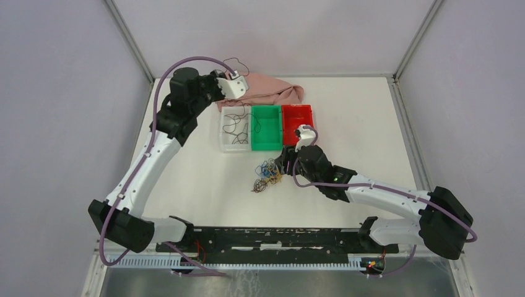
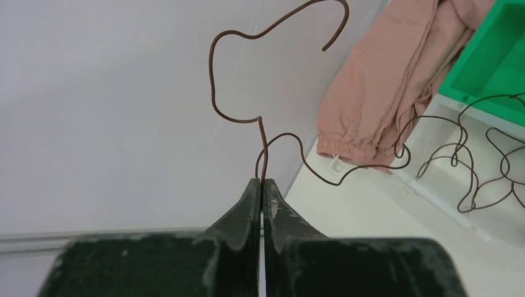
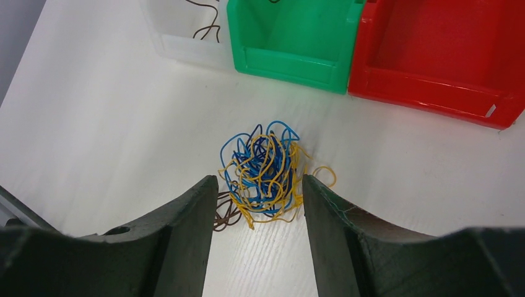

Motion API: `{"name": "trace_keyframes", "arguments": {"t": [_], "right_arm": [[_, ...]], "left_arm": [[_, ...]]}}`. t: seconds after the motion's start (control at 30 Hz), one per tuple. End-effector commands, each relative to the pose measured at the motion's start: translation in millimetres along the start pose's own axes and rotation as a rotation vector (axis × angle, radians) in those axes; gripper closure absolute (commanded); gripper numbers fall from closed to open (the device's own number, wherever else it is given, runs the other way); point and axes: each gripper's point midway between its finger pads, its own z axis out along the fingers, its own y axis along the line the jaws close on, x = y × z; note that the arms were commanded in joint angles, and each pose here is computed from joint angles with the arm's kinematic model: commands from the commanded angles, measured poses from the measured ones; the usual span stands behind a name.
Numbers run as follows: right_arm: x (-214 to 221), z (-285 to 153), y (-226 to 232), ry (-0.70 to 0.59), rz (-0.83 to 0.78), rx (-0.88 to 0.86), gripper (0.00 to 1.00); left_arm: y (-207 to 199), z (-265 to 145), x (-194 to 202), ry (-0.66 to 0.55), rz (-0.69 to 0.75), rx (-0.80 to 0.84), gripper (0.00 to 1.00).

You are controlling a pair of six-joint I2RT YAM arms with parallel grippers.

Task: Untangle the cables
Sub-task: Untie the cable, then place the cable in the bin.

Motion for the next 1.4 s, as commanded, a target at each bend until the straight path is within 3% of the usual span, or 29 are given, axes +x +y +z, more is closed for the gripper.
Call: {"name": "trace_keyframes", "arguments": {"t": [0.0,0.23,0.4,0.97,1.2,1.37], "right_arm": [[-11.2,-1.4,3.7,-0.038,0.041,-0.021,0.41],[-8.8,1.1,6.5,-0.03,0.05,-0.033,0.42],[-7.9,1.1,6.5,-0.028,0.051,-0.037,0.42],[-7.9,-2.8,1.1,-0.038,0.059,-0.03,0.43],[-9.7,-3.9,-0.7,-0.04,0.061,-0.027,0.43],[-11.8,-4.3,-0.5,-0.042,0.064,-0.027,0.43]], "left_arm": [[54.8,-14.1,-45.5,-0.176,-0.026,-0.164,0.97],[101.2,-38.4,-86.2,-0.345,-0.152,-0.289,0.97],[101.7,-40.4,-85.3,-0.346,-0.179,-0.298,0.97],[5.8,3.0,-22.5,-0.185,-0.153,-0.135,0.97],[-18.4,5.0,-20.8,-0.172,-0.3,-0.034,0.97],[-59.4,11.2,-2.3,-0.082,-0.384,0.093,0.97]]}}
